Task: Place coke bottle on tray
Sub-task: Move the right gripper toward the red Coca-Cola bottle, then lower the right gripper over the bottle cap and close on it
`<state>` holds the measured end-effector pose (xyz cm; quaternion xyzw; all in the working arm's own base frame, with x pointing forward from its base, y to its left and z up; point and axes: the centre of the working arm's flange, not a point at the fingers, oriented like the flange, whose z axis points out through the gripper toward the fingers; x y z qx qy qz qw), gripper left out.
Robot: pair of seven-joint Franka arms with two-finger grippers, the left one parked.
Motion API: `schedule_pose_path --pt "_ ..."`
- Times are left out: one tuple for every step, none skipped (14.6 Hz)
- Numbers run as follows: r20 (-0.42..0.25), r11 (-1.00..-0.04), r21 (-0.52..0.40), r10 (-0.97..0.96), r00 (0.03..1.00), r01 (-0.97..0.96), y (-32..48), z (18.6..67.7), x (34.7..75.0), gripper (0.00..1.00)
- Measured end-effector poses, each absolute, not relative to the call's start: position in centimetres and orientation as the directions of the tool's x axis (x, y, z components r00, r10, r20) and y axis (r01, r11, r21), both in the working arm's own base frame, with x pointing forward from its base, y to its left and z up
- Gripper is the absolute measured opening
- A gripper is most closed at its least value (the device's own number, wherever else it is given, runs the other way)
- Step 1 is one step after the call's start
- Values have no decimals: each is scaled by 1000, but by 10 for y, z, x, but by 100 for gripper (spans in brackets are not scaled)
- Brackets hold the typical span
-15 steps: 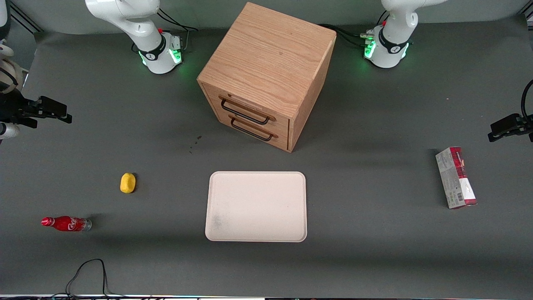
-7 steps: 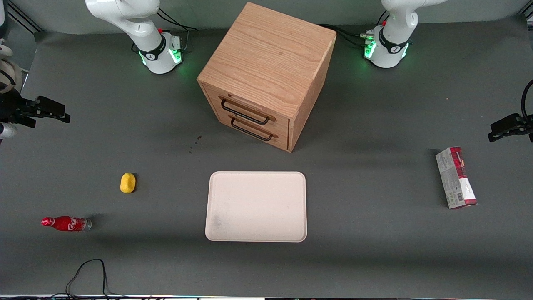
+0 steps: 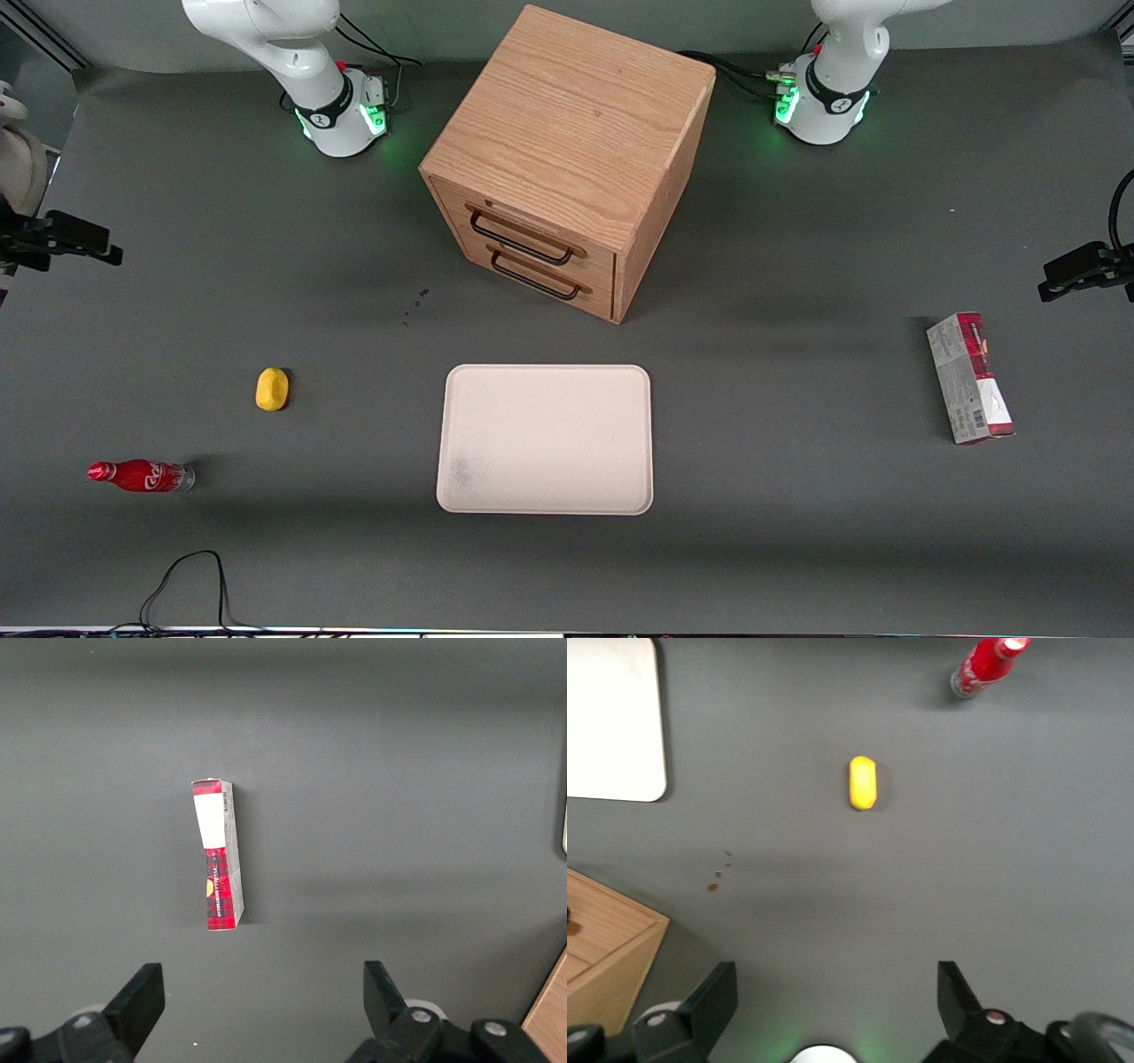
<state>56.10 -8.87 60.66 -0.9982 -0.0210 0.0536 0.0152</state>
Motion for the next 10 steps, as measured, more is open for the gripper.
schedule_pose_path --pt "-99 -998 -32 65 993 62 -107 603 570 100" --pt "-91 -997 -28 78 993 76 -126 598 583 100" --pt "-88 -997 -22 77 993 75 -144 589 599 100" --pt "-79 -998 -11 66 995 65 -163 576 618 100" --pt "-71 -998 0 63 995 63 -181 559 638 100" --pt "-71 -997 6 73 995 74 -196 541 655 100" --pt "-69 -996 12 83 994 84 -206 522 670 100" --pt "-63 -996 19 89 994 90 -211 509 682 100" --pt "-57 -995 24 94 994 96 -211 497 691 100" --pt "-50 -994 27 100 994 101 -210 487 698 100"
